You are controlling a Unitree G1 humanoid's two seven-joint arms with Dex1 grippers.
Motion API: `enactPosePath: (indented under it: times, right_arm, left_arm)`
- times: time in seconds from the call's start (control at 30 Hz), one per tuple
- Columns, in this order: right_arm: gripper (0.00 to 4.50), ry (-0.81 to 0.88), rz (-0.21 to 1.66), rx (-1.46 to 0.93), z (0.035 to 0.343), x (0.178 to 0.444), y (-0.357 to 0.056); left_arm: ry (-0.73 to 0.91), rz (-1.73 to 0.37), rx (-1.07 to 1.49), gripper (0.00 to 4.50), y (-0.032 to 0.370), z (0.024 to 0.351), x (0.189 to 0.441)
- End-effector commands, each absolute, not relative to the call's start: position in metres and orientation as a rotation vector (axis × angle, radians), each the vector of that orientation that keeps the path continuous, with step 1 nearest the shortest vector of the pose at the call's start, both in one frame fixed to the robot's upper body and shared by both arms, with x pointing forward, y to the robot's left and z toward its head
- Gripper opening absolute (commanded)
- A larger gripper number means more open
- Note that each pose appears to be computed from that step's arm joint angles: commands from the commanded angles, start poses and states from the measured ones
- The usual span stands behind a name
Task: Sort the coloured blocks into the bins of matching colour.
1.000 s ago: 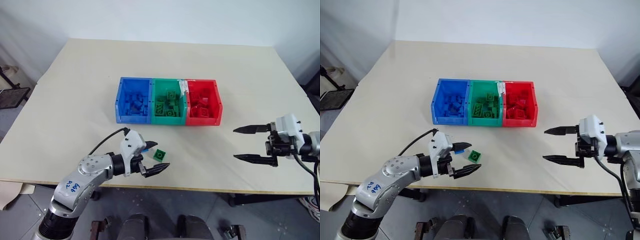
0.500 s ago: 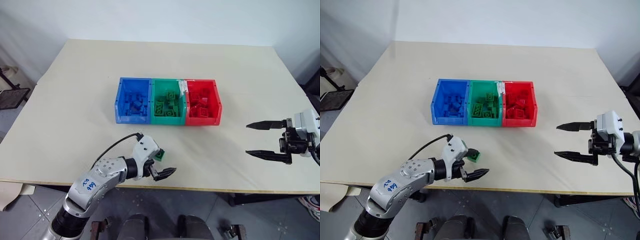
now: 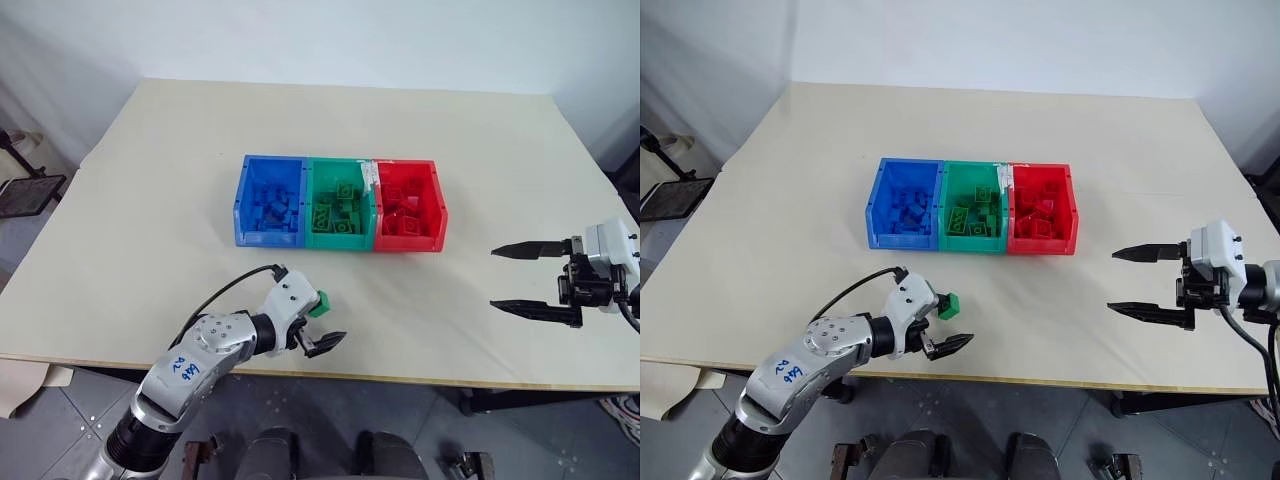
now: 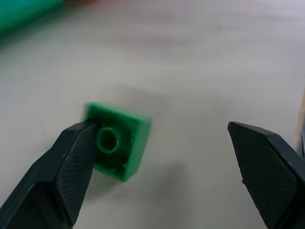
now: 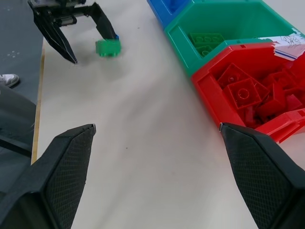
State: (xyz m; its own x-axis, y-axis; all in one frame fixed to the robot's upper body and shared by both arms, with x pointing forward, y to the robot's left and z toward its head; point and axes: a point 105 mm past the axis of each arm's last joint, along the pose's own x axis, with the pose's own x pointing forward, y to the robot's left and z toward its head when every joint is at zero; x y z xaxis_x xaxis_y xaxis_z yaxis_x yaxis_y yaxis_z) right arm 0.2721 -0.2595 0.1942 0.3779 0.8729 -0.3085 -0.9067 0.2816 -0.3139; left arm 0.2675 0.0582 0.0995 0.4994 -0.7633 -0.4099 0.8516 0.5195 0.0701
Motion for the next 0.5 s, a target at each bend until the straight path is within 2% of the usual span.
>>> enactPosePath:
  times: [0.03,0.3,0.5]
  right_arm:
    - [4.38,0.055,1.196,-0.5,0.201,0.271,-0.258]
    - [4.38,0.053,1.169,-0.504,0.201,0.271,-0.261]
    - [4.38,0.049,1.149,-0.506,0.202,0.27,-0.263]
  left_arm:
    - [0.44,-1.011,0.317,3.57,0.059,0.08,0.262]
    - [0.404,-1.014,0.35,1.03,0.057,0.08,0.269]
    - [0.278,-1.023,0.302,0.9,0.045,0.1,0.279]
